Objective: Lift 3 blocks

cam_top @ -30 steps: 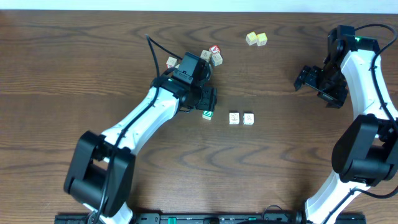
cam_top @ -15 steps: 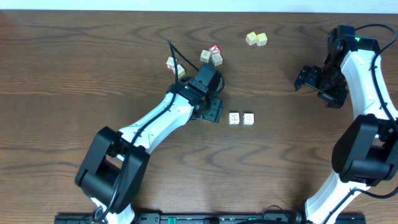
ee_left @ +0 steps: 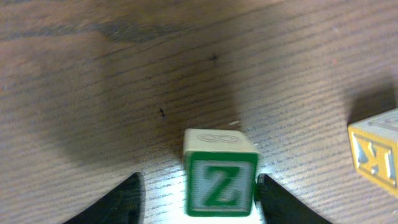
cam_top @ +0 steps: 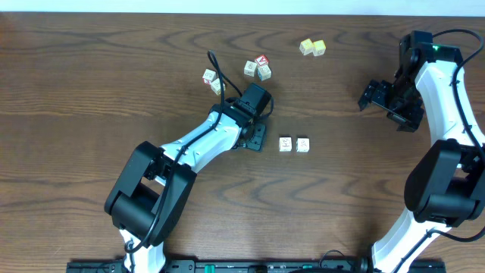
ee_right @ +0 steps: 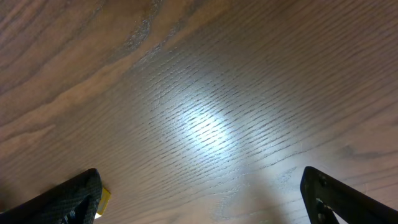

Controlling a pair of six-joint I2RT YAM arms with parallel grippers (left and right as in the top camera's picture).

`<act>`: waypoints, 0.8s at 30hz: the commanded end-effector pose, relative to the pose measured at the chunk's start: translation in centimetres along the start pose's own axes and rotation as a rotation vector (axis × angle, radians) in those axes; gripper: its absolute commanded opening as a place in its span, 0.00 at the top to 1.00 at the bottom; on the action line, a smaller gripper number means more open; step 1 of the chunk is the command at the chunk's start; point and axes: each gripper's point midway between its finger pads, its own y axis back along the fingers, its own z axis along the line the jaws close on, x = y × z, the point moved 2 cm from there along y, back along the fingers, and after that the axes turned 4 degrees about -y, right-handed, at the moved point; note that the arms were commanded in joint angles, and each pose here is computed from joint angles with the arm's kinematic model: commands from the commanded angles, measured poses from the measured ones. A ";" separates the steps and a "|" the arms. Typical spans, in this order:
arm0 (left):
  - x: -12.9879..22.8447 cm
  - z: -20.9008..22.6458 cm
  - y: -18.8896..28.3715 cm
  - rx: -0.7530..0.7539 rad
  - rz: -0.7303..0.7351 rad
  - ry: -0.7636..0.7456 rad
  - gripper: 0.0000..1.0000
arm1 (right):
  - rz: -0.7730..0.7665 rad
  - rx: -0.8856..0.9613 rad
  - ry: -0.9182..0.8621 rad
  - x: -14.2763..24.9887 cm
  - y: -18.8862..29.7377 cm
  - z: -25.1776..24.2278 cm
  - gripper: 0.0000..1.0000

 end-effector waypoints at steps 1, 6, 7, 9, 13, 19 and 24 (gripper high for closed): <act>0.5 -0.4 -0.5 0.023 0.021 0.004 0.50 | -0.044 -0.018 -0.016 -0.3 1.5 0.0 0.01; 0.7 -1.2 -0.4 0.079 0.035 0.006 0.63 | -0.044 -0.018 -0.016 -0.3 1.5 0.0 0.01; 0.8 -1.3 -0.4 0.086 0.036 0.006 0.66 | -0.044 -0.018 -0.016 -0.3 1.5 0.0 0.01; 0.8 -1.6 -0.3 0.106 0.039 0.007 0.66 | -0.044 -0.018 -0.016 -0.3 1.5 0.0 0.01; 0.7 -2.0 0.0 0.130 0.038 0.014 0.66 | -0.044 -0.018 -0.016 -0.3 1.5 0.0 0.01; 0.2 -2.4 1.2 0.236 0.034 0.062 0.66 | -0.044 -0.018 -0.016 -0.3 1.5 0.0 0.01; -0.5 -2.0 2.6 0.405 0.053 0.179 0.66 | -0.044 -0.018 -0.016 -0.3 1.5 0.0 0.01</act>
